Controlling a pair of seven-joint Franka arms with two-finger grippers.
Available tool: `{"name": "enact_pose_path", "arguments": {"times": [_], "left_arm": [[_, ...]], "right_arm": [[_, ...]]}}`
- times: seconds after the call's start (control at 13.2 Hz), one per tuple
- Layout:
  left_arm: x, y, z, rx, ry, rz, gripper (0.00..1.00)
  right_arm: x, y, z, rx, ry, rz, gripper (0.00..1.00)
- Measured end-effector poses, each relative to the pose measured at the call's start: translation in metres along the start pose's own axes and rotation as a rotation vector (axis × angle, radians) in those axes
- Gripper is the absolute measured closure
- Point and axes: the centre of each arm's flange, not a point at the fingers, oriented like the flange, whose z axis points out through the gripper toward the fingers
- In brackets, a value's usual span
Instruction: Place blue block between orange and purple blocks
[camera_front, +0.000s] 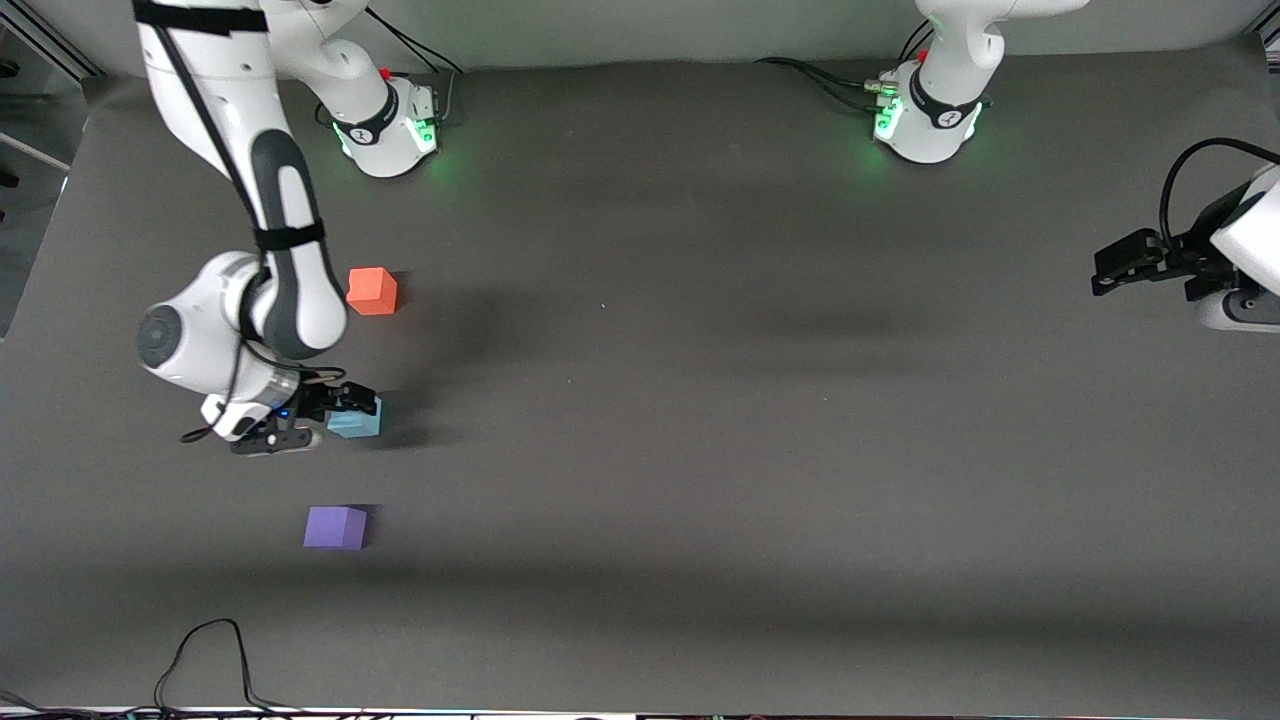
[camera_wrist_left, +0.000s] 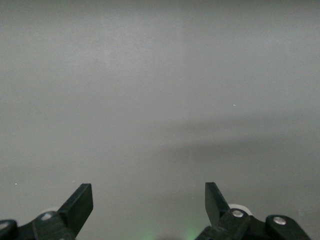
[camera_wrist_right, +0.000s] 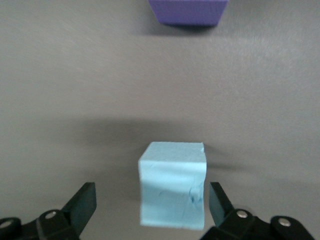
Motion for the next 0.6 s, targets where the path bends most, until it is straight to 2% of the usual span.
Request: {"name": "enact_pose_path", "arguments": {"times": [0.3, 0.6], "left_arm": [[0.000, 0.000, 0.000, 0.000, 0.000, 0.000, 0.00], [0.000, 0.000, 0.000, 0.000, 0.000, 0.000, 0.00]], "right_arm": [[0.021, -0.016, -0.103, 0.010, -0.029, -0.022, 0.00], [0.033, -0.076, -0.224, -0.045, -0.053, 0.022, 0.00]]}}
